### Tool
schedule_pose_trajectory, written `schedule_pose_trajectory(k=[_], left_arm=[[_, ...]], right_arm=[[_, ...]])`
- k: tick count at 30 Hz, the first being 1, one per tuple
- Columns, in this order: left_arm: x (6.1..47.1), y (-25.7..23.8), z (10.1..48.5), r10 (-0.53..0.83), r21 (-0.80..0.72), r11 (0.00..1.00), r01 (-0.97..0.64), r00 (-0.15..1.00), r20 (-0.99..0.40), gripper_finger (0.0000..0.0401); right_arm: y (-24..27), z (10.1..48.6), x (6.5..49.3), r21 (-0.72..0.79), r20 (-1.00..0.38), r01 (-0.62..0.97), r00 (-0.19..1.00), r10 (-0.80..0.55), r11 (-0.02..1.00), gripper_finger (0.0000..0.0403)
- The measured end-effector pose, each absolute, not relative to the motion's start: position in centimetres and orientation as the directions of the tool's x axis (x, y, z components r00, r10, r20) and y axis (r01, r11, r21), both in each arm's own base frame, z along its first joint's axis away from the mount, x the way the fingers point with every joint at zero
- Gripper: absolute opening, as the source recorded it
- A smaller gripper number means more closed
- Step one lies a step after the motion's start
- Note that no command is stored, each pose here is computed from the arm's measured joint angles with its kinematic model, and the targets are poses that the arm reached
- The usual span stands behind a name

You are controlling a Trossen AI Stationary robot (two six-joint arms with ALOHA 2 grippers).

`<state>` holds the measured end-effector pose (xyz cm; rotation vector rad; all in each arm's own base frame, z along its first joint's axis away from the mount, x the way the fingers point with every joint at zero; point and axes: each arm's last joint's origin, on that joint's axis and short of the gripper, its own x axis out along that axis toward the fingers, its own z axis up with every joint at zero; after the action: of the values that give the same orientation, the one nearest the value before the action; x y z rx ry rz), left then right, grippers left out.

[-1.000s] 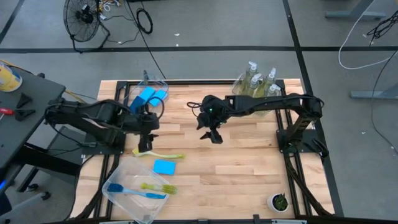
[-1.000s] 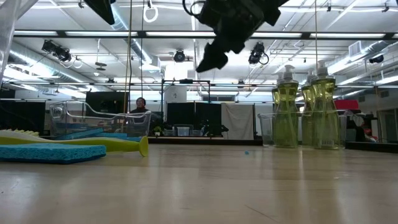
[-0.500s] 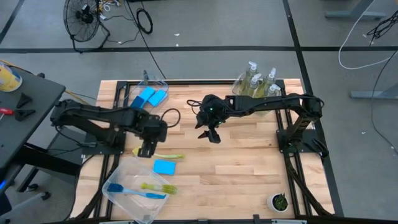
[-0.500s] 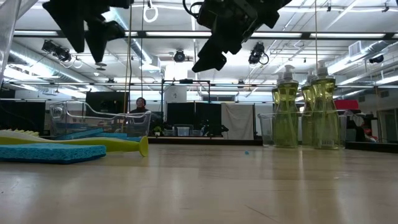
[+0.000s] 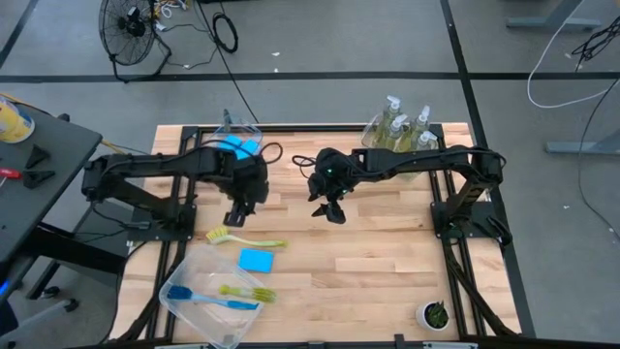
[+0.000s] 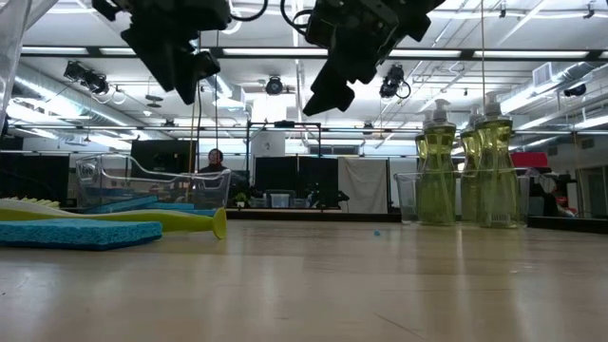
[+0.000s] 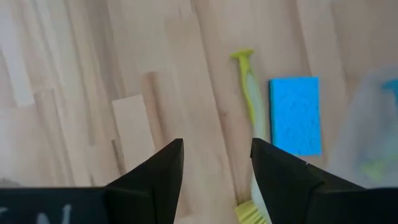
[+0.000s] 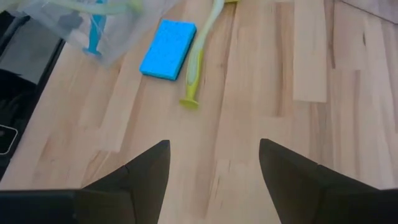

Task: Pick & Place Kitchen Sink Supplies
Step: Put the yellow dish brush into the white bin

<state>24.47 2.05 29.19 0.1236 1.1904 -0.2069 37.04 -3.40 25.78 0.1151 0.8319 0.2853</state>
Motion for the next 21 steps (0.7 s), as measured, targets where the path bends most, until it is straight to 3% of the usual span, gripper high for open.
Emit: schedule_pose_trajectory(k=[12,21], left_arm=[[27.9,1.4,25.2,-0.205,-0.128,0.965,0.227,0.359,-0.911,0.0193],[29.3,0.0,23.0,-0.271,-0.207,0.949,0.237,0.285,-0.919,0.0193]], right_arm=[[-3.6,25.5,36.8,0.161,-0.754,-0.152,0.618,0.221,0.975,0.0247],[-3.9,25.0,36.1,0.077,-0.817,-0.19,0.55,0.171,0.979,0.0247]])
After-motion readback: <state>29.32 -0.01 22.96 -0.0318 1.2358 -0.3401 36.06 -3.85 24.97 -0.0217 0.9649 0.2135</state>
